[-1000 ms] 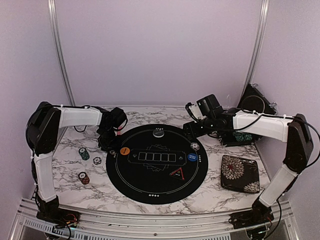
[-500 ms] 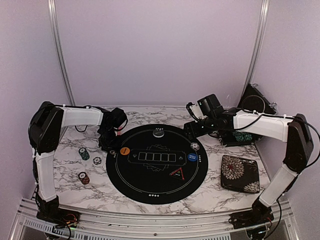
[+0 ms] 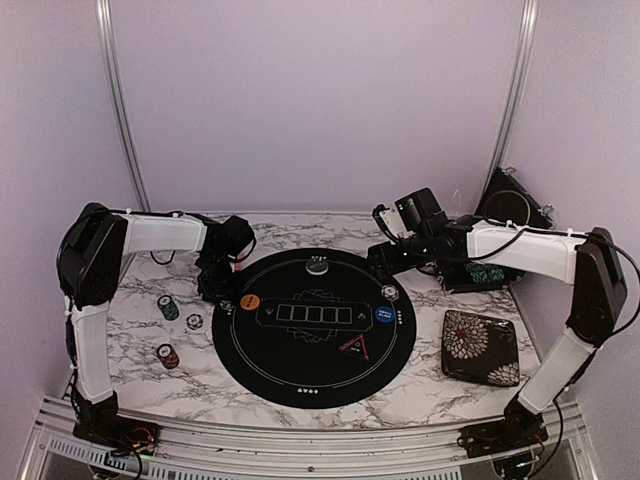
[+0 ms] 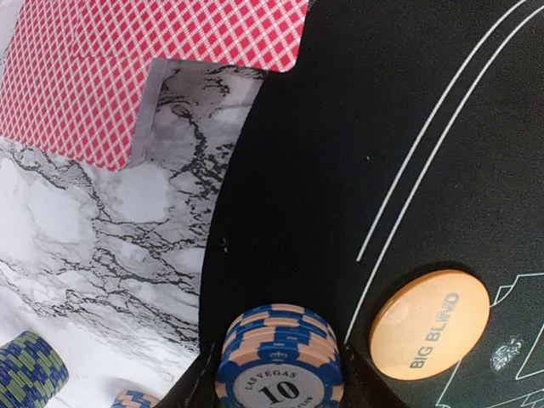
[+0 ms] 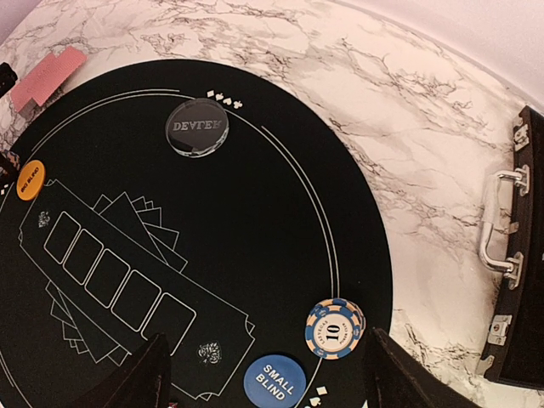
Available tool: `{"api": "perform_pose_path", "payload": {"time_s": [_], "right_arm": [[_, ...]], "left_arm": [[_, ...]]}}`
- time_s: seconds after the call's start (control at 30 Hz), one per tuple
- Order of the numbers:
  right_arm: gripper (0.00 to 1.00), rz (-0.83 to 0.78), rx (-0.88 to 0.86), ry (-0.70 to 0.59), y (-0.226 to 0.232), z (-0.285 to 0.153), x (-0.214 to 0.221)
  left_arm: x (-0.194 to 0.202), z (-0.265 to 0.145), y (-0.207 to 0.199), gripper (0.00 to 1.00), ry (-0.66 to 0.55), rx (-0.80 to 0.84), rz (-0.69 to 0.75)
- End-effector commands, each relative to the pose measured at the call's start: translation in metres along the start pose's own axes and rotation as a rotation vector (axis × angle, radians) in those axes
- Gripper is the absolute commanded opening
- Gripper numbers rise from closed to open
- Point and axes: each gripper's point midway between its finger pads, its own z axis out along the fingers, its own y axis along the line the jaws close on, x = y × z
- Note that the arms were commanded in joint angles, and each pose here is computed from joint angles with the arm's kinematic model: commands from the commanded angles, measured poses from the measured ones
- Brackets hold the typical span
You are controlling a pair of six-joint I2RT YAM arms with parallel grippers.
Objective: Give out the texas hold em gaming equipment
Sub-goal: Place the poker chips pile at the big blind area.
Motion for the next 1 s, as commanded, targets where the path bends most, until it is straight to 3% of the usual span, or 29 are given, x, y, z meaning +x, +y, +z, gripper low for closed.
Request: {"api": "perform_pose_path", "payload": {"time_s": [0.0,0.53,0.97], "right_arm": [[0.75,0.001,-0.001,0.004,-0.003,0.001,0.001],[0.75,0.007,0.009,0.004,-0.005,0.001,0.001],[0.75,0.038,0.126,0.073,-0.040,0.020,0.020]], "left_arm": [[0.006,0.006,0.006,0.48,0.027,-0.022,0.013],[-0.001,-0.011,0.004,0.65,-0.010,-0.002,0.016],[-0.004,-0.023,0.005,0.75,-0.031,0.006,0.026]]}}
